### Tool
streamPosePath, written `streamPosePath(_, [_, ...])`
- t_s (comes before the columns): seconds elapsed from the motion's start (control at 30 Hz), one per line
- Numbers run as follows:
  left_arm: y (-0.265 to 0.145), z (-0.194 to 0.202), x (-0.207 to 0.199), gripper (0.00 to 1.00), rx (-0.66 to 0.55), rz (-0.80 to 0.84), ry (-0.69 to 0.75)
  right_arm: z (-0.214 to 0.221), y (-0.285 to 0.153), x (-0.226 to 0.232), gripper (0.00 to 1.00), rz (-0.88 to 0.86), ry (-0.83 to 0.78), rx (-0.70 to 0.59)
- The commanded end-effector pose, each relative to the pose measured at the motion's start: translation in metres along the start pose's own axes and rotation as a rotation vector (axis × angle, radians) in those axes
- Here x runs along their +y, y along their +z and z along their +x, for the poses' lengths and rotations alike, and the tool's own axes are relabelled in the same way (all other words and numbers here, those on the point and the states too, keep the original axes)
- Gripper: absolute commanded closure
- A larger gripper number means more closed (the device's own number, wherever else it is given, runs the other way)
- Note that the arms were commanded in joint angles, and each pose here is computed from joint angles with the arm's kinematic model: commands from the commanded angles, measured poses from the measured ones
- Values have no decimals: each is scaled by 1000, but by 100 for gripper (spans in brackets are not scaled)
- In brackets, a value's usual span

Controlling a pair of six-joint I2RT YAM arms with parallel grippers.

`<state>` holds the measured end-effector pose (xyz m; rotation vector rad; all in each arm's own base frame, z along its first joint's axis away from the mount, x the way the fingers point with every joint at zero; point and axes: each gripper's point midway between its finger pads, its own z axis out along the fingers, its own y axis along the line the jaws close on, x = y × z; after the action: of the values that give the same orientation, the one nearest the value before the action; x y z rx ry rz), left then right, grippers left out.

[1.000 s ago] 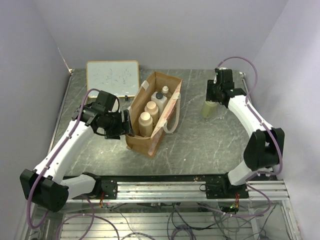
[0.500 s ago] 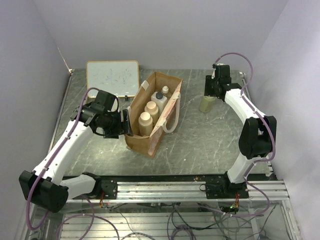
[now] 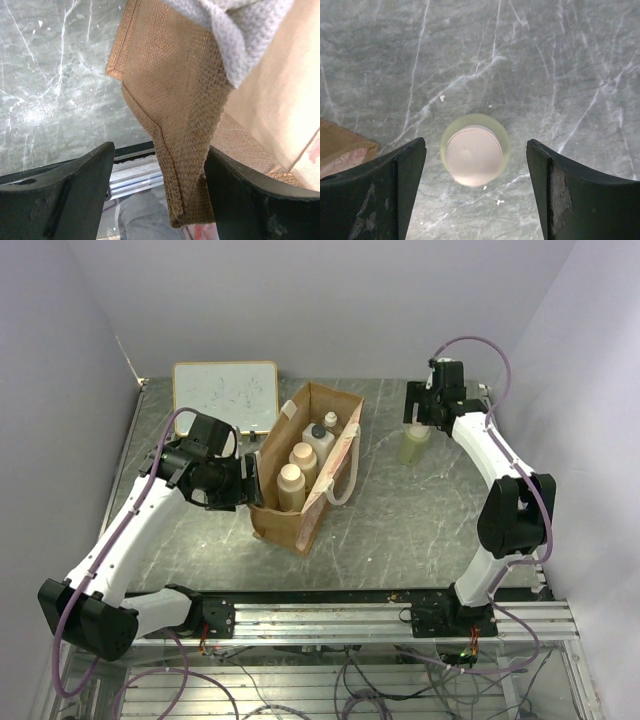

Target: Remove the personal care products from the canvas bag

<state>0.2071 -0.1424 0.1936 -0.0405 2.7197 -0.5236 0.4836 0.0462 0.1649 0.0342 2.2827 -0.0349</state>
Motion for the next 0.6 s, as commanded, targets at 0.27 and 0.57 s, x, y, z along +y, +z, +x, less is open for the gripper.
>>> streamPosePath(0.27, [-12, -8, -25, 18, -49, 109, -79, 38, -89, -13, 2, -4, 76, 38])
streamPosePath(0.57, [-13, 9, -37, 9, -31, 212, -159, 57, -125, 30, 0, -279, 145, 10])
